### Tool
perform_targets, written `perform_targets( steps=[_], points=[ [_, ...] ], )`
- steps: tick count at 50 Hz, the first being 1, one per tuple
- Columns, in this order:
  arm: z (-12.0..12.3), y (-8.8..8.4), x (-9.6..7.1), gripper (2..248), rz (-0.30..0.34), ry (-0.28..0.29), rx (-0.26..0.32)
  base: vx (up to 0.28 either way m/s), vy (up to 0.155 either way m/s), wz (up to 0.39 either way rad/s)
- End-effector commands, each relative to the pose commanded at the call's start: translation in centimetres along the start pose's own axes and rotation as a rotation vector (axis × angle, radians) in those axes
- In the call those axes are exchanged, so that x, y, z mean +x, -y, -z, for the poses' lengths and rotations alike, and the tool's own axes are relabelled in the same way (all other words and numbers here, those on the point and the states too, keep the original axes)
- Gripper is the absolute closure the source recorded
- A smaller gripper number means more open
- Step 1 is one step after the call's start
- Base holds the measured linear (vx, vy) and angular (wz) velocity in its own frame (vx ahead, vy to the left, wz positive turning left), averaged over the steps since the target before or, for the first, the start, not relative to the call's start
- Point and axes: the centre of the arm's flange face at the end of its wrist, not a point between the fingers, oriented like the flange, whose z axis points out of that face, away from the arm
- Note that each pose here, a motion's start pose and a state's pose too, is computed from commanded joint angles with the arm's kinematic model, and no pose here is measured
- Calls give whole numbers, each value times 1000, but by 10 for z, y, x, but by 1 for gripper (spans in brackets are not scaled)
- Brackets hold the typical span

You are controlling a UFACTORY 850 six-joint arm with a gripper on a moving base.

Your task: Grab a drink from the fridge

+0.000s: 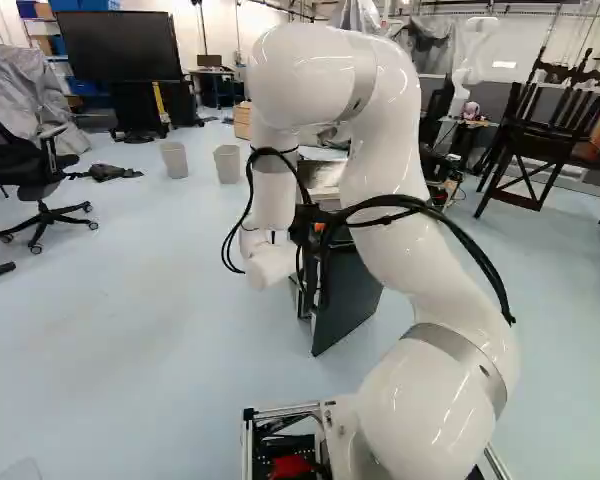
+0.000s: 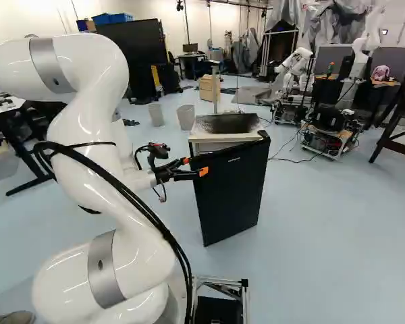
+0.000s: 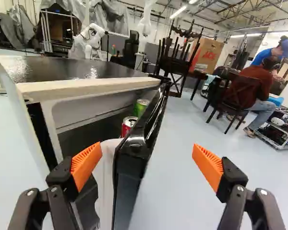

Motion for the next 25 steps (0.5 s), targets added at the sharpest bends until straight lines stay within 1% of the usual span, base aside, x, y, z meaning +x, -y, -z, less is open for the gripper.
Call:
perform_targets(
  steps=[16,25],
  points=[
    [-14,-11,2,3,-7,-4,-77,0,0,0],
    [-21,-18,2,3,-6,-3,-108,0,0,0]
  ],
)
